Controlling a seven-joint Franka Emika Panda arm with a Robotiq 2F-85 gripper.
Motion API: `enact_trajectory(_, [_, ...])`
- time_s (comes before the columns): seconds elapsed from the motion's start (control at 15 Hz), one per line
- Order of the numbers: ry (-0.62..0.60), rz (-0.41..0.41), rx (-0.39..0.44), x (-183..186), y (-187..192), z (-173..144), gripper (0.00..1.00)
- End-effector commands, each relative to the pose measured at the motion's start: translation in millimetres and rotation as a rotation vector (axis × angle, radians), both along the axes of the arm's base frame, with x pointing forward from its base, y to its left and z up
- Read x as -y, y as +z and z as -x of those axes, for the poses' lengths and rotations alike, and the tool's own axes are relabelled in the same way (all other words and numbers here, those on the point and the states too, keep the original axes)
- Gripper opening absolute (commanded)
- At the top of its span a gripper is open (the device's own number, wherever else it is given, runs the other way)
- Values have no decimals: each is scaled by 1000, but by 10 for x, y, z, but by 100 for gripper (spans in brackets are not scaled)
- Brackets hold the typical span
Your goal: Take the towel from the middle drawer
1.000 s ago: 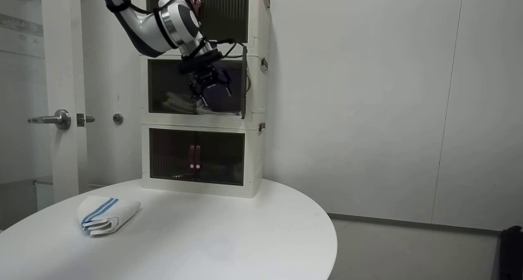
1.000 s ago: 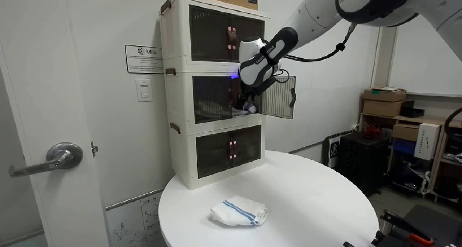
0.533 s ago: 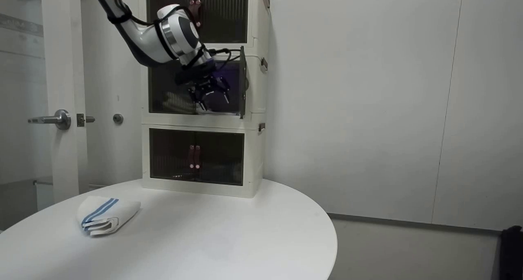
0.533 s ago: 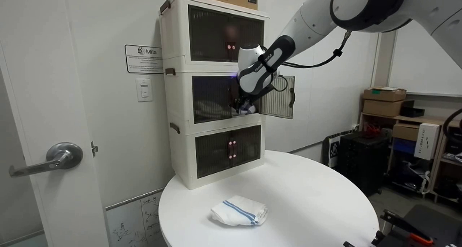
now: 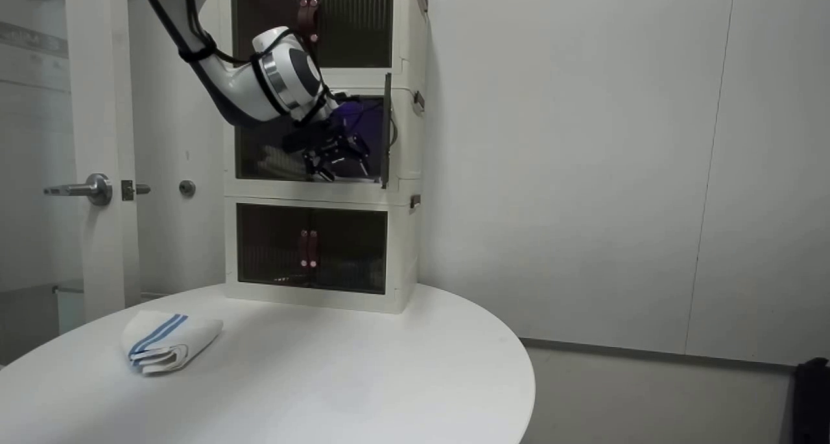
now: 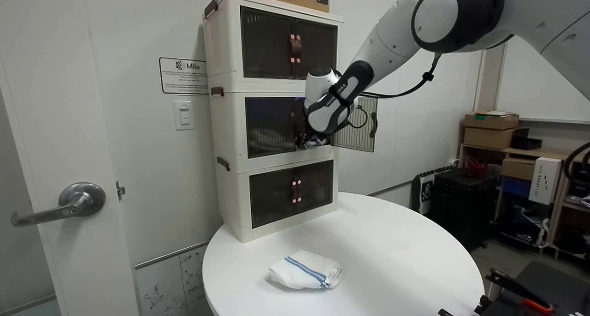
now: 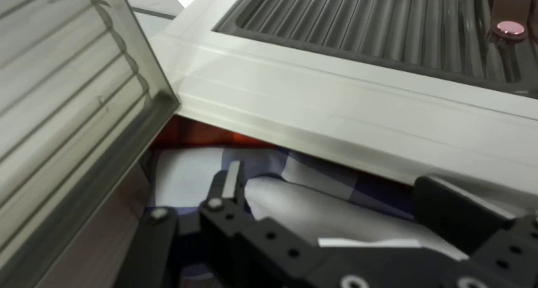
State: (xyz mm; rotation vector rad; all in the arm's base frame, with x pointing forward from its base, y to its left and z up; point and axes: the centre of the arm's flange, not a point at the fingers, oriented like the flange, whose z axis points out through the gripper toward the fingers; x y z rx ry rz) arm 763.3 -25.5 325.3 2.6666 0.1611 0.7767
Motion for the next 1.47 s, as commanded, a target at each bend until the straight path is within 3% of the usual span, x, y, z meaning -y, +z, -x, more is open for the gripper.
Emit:
enact_trajectory(0.0, [4,10,41,-92,-281,-269,100])
enact_trajectory(0.6, [18,46,114,-104,-254,-395,94])
enact_trajectory(1.0, [45,42,137,-182,-340,-479,43])
enact_trajectory(1.4, [38,37,149,-155,-312,-496,1])
